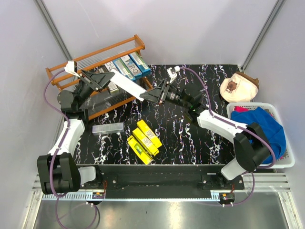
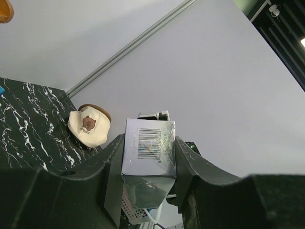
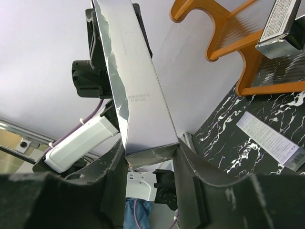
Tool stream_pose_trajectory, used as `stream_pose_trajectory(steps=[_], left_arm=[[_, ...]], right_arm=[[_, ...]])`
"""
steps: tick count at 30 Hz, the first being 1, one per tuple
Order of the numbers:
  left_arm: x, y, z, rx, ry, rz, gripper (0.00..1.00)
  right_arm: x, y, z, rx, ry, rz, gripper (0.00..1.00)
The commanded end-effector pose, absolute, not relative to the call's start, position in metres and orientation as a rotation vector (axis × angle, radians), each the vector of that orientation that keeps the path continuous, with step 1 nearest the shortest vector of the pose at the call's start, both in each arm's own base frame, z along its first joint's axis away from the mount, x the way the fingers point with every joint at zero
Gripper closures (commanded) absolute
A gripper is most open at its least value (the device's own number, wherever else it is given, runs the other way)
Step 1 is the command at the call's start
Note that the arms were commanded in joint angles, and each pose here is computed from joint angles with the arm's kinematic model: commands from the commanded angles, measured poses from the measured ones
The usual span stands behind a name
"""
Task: Place and organize the toothpastes onto the shelf
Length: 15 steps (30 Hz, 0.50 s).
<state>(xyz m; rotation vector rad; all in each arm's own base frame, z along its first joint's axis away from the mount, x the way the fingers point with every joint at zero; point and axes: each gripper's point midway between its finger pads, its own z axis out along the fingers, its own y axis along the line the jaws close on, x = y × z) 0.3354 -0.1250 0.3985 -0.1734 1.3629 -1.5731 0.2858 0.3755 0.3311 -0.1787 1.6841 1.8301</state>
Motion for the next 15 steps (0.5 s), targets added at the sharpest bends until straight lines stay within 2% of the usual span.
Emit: stream_pose_trajectory(steps=[1,2,3,5,6,7,9,14,15], left_arm=[[0.329,-0.127,0.408,-0.111,1.316,-1.565,0.61],[0.329,-0.127,0.406,-0.112,1.323,-1.565,0.55],[0.33,-0.127,0.404,-0.114,1.331,-1.559,0.37],[0.332,-0.127,0.398,-0.12,1.355,-1.551,0.22],[0.334,-0.127,0.393,-0.128,1.377,-1.537,0.1],[0.335,-0.127,0.392,-0.123,1.39,-1.526,0.05],[0.339,-0.126,0.382,-0.135,1.439,-1.484,0.01],[0.352,-0.114,0.362,-0.152,1.596,-1.22,0.01],[0.353,-0.11,0.344,-0.22,1.681,-1.186,0.01]], right_arm=[[0.271,0.371,0.377,-0.258,1.527,1.889,0.68],[0.273,0.37,0.377,-0.26,1.526,1.87,0.69],[0.27,0.369,0.38,-0.264,1.524,1.863,0.7],[0.272,0.368,0.375,-0.254,1.546,1.832,0.7],[0.272,0.365,0.376,-0.252,1.547,1.819,0.71],[0.272,0.365,0.373,-0.246,1.567,1.809,0.71],[0.273,0.362,0.368,-0.241,1.587,1.778,0.72],[0.278,0.352,0.343,-0.201,1.669,1.733,0.73],[0.277,0.349,0.333,-0.192,1.693,1.726,0.74]])
